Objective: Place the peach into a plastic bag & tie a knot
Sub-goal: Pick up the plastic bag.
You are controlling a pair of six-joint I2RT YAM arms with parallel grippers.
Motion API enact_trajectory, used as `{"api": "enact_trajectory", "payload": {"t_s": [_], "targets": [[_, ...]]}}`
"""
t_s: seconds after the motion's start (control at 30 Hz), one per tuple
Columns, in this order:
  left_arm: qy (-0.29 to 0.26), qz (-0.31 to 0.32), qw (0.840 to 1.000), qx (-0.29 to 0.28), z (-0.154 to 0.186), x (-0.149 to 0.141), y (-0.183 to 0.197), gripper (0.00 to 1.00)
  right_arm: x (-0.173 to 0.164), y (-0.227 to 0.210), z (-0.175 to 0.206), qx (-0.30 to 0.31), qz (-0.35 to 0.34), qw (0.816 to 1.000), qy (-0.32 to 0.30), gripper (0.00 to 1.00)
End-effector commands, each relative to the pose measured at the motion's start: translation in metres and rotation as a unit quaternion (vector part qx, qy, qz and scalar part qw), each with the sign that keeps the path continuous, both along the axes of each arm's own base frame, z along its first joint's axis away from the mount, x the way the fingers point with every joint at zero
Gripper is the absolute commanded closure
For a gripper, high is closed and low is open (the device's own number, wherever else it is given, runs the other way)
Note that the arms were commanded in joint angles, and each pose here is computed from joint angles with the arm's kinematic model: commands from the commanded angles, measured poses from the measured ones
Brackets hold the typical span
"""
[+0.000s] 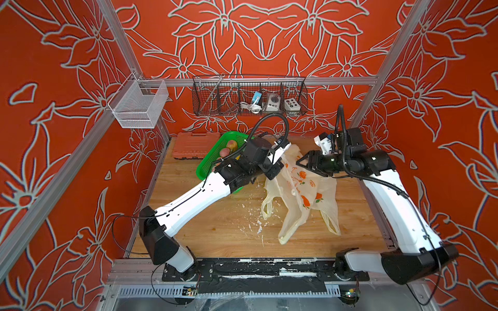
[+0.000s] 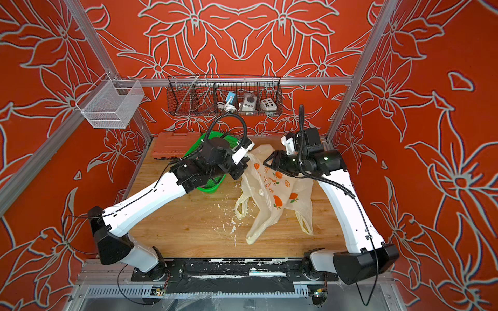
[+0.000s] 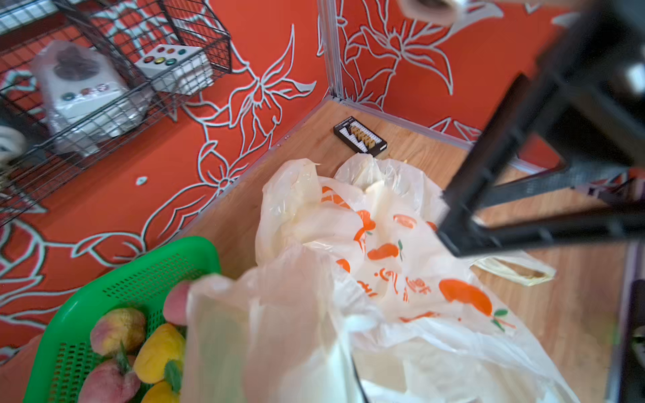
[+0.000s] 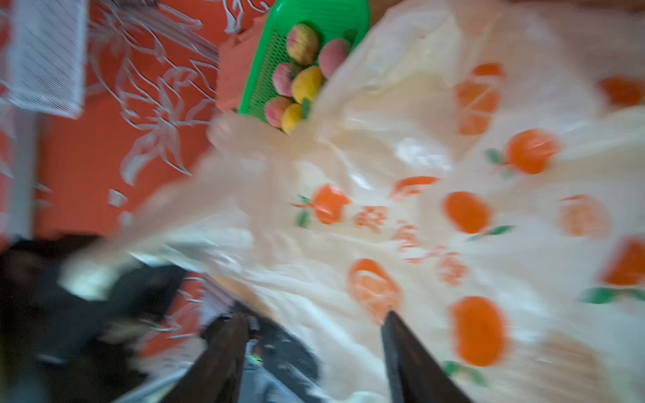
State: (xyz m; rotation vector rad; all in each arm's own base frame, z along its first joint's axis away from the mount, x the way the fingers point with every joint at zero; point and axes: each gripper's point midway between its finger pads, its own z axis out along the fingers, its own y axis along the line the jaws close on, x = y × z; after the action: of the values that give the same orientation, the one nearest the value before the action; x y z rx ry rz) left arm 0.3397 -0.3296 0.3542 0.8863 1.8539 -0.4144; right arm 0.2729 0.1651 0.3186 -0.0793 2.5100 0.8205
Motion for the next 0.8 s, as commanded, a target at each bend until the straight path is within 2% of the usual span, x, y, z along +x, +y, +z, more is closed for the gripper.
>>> {"api": "enact_trajectory", "payload": {"t_s": [0.0,0.1,0.27,0.4,0.57,0.63,0.7,0.77], "targets": [[0.105,-0.024,0.994,0.010,-0.022,-0.017,0.001,1.00,-0.028,-0.033,-0.035,-0.186,0.046,0.981,-0.022,0.21],[0.130,-0.038,0.991,0.003,-0.014,-0.022,-0.002,1.00,-0.035,-0.014,-0.052,-0.205,0.076,0.975,-0.026,0.16],[0.156,-0.043,0.987,0.001,-0.012,-0.028,-0.003,1.00,-0.025,0.027,-0.039,-0.187,0.088,0.976,-0.067,0.11],[0.166,-0.038,0.985,-0.007,-0.008,-0.028,-0.002,1.00,-0.018,0.061,-0.027,-0.132,0.075,0.984,-0.090,0.07],[0.178,-0.031,0.983,-0.028,0.002,-0.027,0.002,1.00,-0.003,0.082,-0.053,-0.112,0.025,0.989,-0.088,0.07],[0.183,-0.032,0.982,-0.039,0.008,-0.029,0.004,1.00,0.010,0.082,-0.067,-0.117,-0.006,0.989,-0.090,0.10],[0.190,-0.037,0.980,-0.049,0.014,-0.032,0.008,1.00,0.021,0.073,-0.078,-0.147,-0.035,0.984,-0.096,0.17],[0.200,-0.041,0.977,-0.059,0.018,-0.036,0.014,1.00,0.031,0.065,-0.082,-0.173,-0.048,0.977,-0.111,0.36]]}}
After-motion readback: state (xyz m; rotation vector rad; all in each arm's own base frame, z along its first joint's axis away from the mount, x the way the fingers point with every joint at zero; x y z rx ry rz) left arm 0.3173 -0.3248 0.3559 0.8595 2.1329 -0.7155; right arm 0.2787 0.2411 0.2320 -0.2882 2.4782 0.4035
